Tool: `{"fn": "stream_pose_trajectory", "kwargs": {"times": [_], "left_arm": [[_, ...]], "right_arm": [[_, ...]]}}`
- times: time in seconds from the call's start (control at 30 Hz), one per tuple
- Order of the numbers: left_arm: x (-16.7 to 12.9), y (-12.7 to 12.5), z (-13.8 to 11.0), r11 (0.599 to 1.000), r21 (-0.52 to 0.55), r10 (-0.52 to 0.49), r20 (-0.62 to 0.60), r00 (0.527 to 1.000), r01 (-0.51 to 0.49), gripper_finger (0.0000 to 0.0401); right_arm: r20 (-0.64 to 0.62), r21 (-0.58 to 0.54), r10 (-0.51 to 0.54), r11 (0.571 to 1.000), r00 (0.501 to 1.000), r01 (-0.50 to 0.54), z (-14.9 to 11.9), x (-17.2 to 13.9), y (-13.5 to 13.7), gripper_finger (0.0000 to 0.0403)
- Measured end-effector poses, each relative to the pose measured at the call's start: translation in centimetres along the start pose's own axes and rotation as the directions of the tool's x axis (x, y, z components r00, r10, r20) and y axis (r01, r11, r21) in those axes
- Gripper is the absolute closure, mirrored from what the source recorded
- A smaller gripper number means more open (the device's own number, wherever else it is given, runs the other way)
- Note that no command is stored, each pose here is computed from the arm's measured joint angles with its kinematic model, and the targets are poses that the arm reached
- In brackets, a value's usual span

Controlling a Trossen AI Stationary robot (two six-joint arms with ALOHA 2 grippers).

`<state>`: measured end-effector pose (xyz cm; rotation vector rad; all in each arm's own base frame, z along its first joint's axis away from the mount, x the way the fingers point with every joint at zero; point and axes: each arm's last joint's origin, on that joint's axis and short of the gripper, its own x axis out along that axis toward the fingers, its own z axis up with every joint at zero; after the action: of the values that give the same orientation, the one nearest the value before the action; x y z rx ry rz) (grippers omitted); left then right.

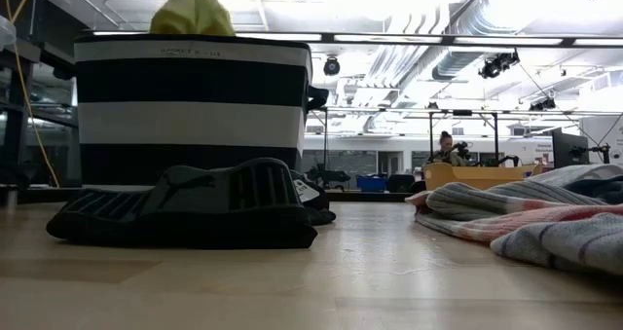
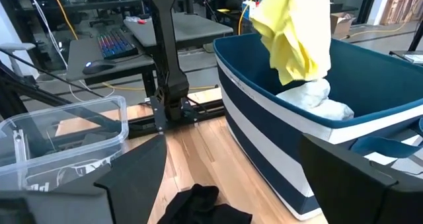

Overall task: Pick & Place Cloths
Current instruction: Put the yellow shirt into the laundry bin

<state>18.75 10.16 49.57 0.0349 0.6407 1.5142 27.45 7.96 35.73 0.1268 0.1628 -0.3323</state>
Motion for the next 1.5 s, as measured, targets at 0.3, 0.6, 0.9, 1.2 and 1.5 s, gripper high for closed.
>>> {"fn": "stream_pose_trajectory", "kwargs": {"times": [0.3,0.6,0.9,1.2,1.5], "left_arm": [[3.8,-1.2,-1.4,0.996,0.033,-0.077,-0.205,0.976,0.086,0.0401],[7.5,-1.8,-2.4,0.953,-0.047,-0.293,-0.375,0.879,0.298,0.0401],[10.7,-3.8,-4.7,0.888,-0.087,-0.433,-0.489,0.757,0.452,0.0401],[12.8,-6.6,-7.2,0.810,-0.134,-0.546,-0.528,0.650,0.572,0.0401],[13.9,-8.1,-9.6,0.780,-0.154,-0.568,-0.582,0.582,0.607,0.0401]], "right_arm": [[-0.001,0.000,0.000,1.000,1.000,0.000,0.0,0.0,0.0,0.0071],[-0.001,-0.001,0.000,1.000,1.000,0.000,0.0,0.0,0.0,0.0071],[-0.006,-0.005,-0.001,1.000,1.000,0.001,-0.1,0.0,0.0,0.0071],[-0.009,-0.007,-0.002,1.000,1.000,0.002,-0.1,0.0,0.0,0.0071],[-0.023,-0.011,-0.005,1.000,1.000,0.005,-0.3,0.0,-0.1,0.0071]]}}
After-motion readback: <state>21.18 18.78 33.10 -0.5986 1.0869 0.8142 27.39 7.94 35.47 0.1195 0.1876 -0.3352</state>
